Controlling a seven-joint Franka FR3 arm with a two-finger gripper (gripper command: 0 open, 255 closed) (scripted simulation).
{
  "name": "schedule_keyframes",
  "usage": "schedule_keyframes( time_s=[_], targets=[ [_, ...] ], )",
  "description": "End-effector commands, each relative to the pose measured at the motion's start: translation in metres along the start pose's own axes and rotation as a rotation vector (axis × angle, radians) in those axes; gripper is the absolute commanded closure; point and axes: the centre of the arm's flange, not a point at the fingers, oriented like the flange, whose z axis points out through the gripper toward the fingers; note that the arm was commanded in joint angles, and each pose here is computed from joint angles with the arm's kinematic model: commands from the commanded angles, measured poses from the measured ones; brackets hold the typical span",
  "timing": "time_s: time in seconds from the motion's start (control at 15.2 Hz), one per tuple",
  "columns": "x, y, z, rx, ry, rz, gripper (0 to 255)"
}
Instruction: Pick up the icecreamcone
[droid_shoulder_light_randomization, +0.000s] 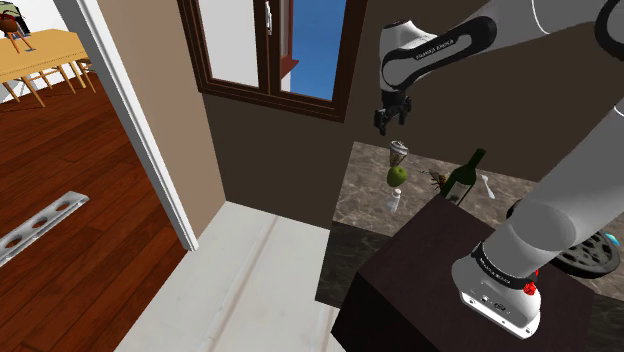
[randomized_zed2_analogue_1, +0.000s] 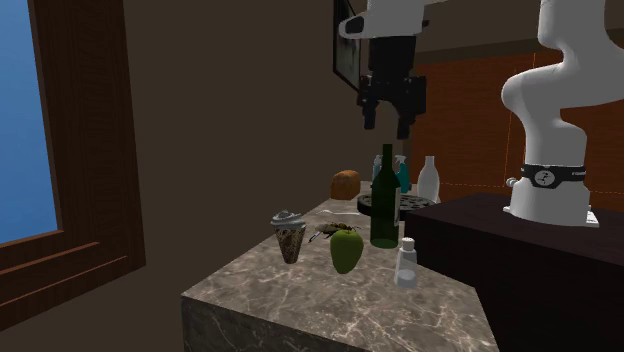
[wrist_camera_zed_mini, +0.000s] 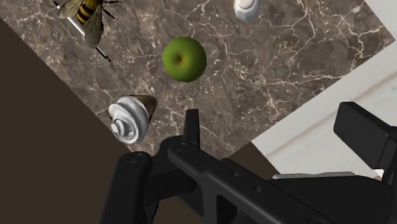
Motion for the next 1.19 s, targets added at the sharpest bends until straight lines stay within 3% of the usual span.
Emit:
schedule_keyframes(
  time_s=[0.0, 1.12],
  targets=[
    [0.017, 0.010, 0.020, -0.014, -0.010, 0.027, 0],
    [0.146, 0.123, 0.165, -0.128, -0.092, 0.248, 0]
  ],
)
